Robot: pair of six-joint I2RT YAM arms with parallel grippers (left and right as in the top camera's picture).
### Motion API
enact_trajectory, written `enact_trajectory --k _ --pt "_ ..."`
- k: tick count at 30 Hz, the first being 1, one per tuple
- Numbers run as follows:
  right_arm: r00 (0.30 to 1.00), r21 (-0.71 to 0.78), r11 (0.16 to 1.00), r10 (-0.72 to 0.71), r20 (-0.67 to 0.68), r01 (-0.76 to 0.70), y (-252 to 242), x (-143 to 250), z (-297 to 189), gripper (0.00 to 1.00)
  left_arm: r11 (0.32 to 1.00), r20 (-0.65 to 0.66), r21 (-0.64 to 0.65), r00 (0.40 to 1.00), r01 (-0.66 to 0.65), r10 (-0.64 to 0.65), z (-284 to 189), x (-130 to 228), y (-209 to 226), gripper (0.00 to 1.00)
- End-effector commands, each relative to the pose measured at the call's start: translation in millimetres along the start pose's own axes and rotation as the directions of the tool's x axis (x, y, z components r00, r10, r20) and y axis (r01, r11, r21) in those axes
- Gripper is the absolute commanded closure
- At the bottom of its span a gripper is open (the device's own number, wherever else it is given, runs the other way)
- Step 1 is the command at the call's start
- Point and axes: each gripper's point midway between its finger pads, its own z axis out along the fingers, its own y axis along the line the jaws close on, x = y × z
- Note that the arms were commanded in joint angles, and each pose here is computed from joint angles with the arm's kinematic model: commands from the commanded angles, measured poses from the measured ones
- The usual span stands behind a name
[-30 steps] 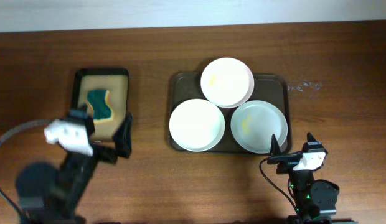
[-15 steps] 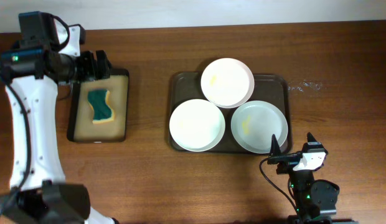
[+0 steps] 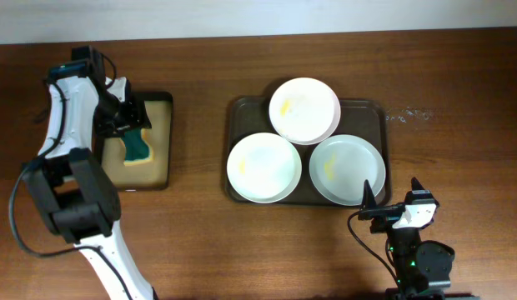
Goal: Clean dirty plates on tray and stack at the side
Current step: 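Grasp the green-yellow sponge with the left gripper and dip it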
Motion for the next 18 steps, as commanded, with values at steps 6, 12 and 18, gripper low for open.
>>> enact_trajectory --k 6,12,18 --pt "1.0 0.015 1.0 0.012 -0.002 -0.012 -3.1 2.7 0.2 0.02 0.996 -0.129 -0.087 0.991 0.006 -0.017 46.7 15.8 23.2 0.39" --pt "1.0 0.015 1.0 0.012 -0.002 -0.012 -3.1 2.6 0.1 0.02 0.996 -0.145 -0.087 0.989 0.007 -0.019 54.9 17.3 24.5 0.64" --pt "1.0 0.015 1.0 0.012 -0.002 -0.012 -3.1 2.6 0.1 0.02 0.996 -0.142 -0.087 0.99 0.007 -0.02 46.6 14.7 23.3 1.0"
